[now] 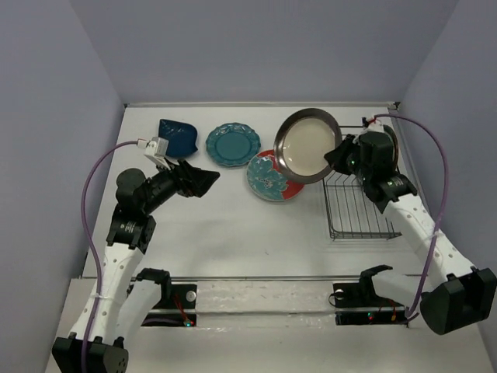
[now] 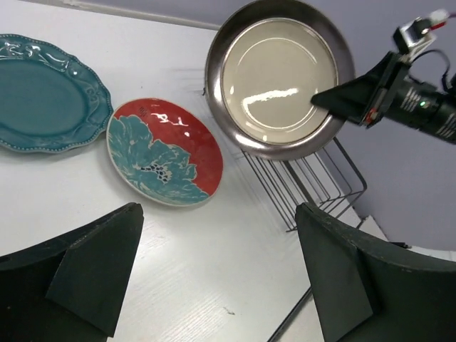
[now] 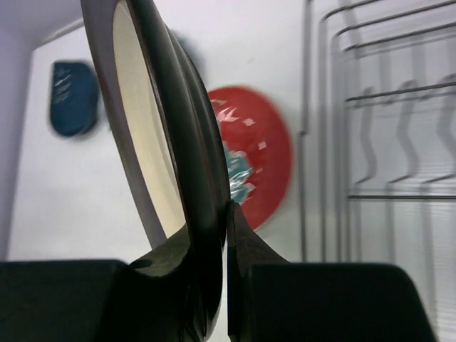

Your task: Load the plates into the dish rack

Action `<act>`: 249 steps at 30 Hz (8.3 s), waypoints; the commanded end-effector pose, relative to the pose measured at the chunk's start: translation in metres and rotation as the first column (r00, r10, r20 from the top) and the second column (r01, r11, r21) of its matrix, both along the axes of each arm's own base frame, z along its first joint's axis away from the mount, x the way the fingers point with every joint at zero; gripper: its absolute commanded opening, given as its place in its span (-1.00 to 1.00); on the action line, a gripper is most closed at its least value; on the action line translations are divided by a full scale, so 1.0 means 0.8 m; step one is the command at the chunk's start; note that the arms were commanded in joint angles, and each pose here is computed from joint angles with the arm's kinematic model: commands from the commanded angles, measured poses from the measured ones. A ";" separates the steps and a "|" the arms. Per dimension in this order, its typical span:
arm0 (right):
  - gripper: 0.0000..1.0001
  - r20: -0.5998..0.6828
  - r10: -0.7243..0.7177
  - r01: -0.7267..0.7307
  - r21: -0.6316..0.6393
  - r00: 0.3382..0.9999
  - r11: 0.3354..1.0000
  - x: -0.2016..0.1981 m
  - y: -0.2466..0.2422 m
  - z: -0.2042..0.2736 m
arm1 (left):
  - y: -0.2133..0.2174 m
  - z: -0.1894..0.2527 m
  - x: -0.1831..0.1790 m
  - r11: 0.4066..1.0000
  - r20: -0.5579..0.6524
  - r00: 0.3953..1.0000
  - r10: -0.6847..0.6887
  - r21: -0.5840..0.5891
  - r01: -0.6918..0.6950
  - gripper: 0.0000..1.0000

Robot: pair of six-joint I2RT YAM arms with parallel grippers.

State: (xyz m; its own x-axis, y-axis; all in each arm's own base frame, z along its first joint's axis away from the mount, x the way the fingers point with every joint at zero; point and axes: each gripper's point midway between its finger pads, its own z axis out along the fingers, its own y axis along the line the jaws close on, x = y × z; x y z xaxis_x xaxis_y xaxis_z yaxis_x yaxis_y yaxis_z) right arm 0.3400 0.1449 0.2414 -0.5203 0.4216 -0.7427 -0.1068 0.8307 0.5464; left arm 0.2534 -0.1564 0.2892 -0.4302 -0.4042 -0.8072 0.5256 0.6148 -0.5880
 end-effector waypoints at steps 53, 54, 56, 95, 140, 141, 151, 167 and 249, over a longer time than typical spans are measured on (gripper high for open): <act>-0.43 0.205 -0.604 0.585 -0.603 0.770 0.542 0.071 -0.228 -0.037 | -0.064 -0.073 -0.017 0.966 -0.103 0.985 -0.137 0.204 0.156 0.98; -0.01 0.201 -0.607 0.587 -0.600 0.769 0.544 0.070 -0.227 -0.038 | -0.066 -0.080 -0.017 0.967 -0.134 0.981 -0.140 0.193 0.164 0.98; 0.33 0.191 -0.616 0.588 -0.599 0.764 0.544 0.064 -0.228 -0.038 | -0.069 -0.090 -0.012 0.971 -0.167 0.977 -0.131 0.178 0.160 0.98; 0.85 0.345 -0.146 0.181 -0.071 0.927 0.981 -0.029 -0.073 0.102 | -0.144 -0.267 0.184 0.962 -0.471 0.849 0.240 -0.005 -0.275 0.43; 0.90 0.057 0.251 -0.250 -0.037 0.966 0.968 -0.044 0.071 -0.019 | -0.075 -0.032 0.055 0.887 -0.134 0.990 0.047 -0.450 -0.103 -0.89; 0.91 0.060 0.258 -0.257 -0.030 0.964 0.966 -0.043 0.073 -0.019 | -0.075 -0.029 0.051 0.886 -0.129 0.991 0.042 -0.453 -0.097 -0.89; 0.77 0.059 0.458 -0.461 0.146 0.887 0.875 -0.072 0.129 -0.016 | -0.081 0.009 0.019 0.880 -0.054 0.997 -0.057 -0.475 0.025 -0.89; -0.86 0.201 0.432 -0.471 0.237 0.879 0.850 -0.086 0.130 0.029 | -0.093 0.029 0.007 0.901 -0.002 0.993 -0.116 -0.420 0.105 0.49; -0.09 0.188 -0.561 0.557 -0.562 0.806 0.611 0.062 -0.211 -0.022 | -0.021 -0.102 0.043 0.956 -0.163 0.945 0.284 -0.026 -0.292 0.98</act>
